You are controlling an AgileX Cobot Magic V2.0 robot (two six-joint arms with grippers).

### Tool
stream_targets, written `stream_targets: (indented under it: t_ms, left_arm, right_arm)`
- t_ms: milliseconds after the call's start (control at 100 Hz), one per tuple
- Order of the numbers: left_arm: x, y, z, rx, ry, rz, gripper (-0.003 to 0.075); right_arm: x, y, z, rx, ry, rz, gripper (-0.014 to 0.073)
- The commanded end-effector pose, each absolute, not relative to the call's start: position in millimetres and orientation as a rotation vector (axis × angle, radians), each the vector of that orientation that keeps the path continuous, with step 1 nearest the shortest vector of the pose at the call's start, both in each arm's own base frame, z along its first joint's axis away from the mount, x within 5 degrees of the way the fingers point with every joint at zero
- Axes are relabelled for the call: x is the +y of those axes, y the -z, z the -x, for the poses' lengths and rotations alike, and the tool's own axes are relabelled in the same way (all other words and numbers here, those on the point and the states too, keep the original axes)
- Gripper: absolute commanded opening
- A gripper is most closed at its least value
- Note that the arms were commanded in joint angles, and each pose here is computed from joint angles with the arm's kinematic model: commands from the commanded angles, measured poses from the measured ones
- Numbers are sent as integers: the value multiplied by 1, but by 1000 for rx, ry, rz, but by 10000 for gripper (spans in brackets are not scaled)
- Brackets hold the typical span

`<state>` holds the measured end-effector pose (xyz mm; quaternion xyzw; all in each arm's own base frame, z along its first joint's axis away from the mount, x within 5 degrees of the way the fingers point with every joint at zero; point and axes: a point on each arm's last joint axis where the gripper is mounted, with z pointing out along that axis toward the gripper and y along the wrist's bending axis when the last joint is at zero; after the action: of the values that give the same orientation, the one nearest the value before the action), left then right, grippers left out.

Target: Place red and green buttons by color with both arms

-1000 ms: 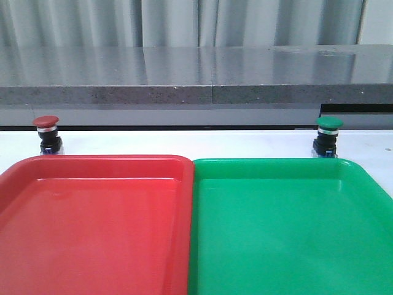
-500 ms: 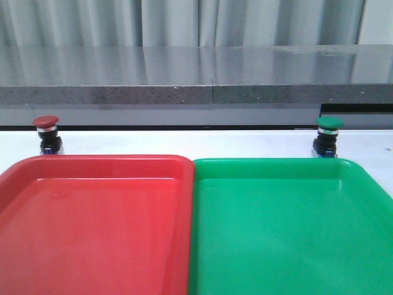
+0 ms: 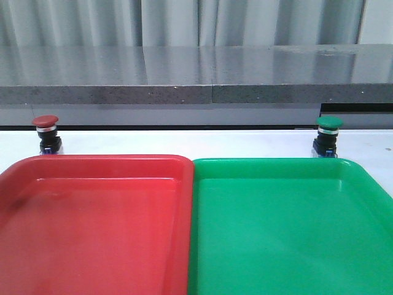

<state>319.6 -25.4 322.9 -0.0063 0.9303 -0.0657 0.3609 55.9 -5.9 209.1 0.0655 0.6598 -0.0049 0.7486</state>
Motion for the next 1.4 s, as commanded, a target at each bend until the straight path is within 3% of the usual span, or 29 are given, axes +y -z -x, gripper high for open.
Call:
stream_targets:
  t_ms: [0, 110, 180, 250, 400, 470, 1200, 1390]
  left_arm:
    - [-31, -345, -336, 2279, 194, 14, -20]
    - [-34, -345, -354, 2268, 197, 8, -16]
    - [-38, -342, -363, 2273, 201, -2, 31]
    - [-41, -339, -369, 2280, 205, -10, 143]
    - [-45, -326, -378, 2294, 203, -15, 494]
    - [-45, -320, -382, 2304, 202, -13, 571]
    - [-54, -238, -423, 2564, 196, -29, 551]
    - [-55, -236, -426, 2538, 195, -28, 449]
  right_arm:
    - [-6, -223, -51, 1328, 25, -126, -64]
    - [-6, -223, -51, 1328, 25, -126, -64]
    - [-6, -223, -51, 1328, 25, -126, -64]
    - [-6, -223, -51, 1328, 25, -126, -64]
    - [-6, -223, -51, 1328, 25, -126, -64]
    - [-6, -223, -51, 1328, 25, -126, -64]
    - [-6, -223, -51, 1328, 25, -126, -64]
    - [-6, -223, -51, 1328, 25, -126, -64]
